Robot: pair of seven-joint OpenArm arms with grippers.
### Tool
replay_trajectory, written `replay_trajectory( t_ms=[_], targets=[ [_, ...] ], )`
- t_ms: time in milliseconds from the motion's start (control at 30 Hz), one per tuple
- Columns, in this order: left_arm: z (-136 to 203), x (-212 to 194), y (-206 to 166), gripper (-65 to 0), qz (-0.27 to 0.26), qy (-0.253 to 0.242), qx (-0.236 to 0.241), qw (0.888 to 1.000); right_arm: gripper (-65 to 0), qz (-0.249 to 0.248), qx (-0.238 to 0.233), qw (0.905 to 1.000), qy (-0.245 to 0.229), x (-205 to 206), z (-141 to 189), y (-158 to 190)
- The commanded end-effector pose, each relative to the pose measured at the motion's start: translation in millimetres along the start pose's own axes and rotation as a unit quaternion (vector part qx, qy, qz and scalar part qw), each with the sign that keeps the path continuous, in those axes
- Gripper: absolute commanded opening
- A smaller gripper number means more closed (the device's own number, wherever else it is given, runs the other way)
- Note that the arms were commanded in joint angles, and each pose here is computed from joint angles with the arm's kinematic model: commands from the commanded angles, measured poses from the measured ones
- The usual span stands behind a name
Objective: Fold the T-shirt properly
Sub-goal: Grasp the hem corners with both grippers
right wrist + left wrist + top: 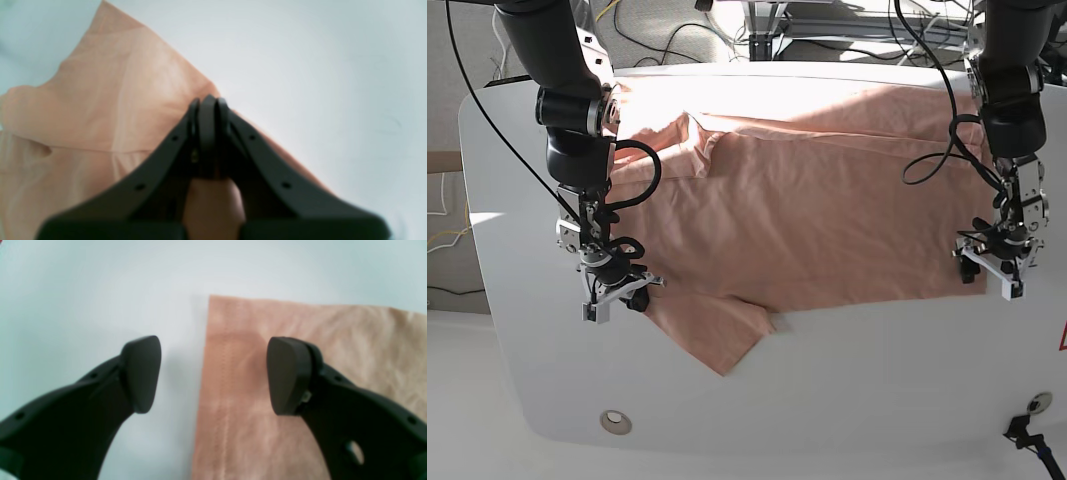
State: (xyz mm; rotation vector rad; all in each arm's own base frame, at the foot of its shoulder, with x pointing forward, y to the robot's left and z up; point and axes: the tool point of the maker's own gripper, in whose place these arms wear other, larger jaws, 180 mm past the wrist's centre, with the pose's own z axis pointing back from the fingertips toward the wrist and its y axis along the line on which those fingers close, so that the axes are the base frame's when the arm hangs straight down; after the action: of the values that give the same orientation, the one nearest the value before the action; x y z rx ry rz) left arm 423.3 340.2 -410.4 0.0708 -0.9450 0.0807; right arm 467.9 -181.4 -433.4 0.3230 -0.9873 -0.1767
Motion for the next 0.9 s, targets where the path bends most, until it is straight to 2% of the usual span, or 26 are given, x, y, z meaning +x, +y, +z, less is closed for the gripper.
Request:
replay_trajectory(
  t_ms=[0,333,533,867],
  targets=[
    [3,40,5,-18.4,-0.004,-0.049,0.002,0.999,-65.0,0.012,-0.009,0.9996,0.025,-5,0,-5],
    [8,48,2,-18.4,-0.013,-0.065,0.002,0.998,-65.0,0.012,-0.010,0.9996,0.026,-6,1,-5],
    [-4,27,9,-18.4,0.013,-0.028,0.013,0.999,-65.0,0.012,-0.010,0.9995,0.026,-6,1,-6],
    [-7,13,7,-18.4,0.023,-0.020,0.012,0.999,-65.0,0.013,-0.011,0.9995,0.027,-9,2,-7]
  ],
)
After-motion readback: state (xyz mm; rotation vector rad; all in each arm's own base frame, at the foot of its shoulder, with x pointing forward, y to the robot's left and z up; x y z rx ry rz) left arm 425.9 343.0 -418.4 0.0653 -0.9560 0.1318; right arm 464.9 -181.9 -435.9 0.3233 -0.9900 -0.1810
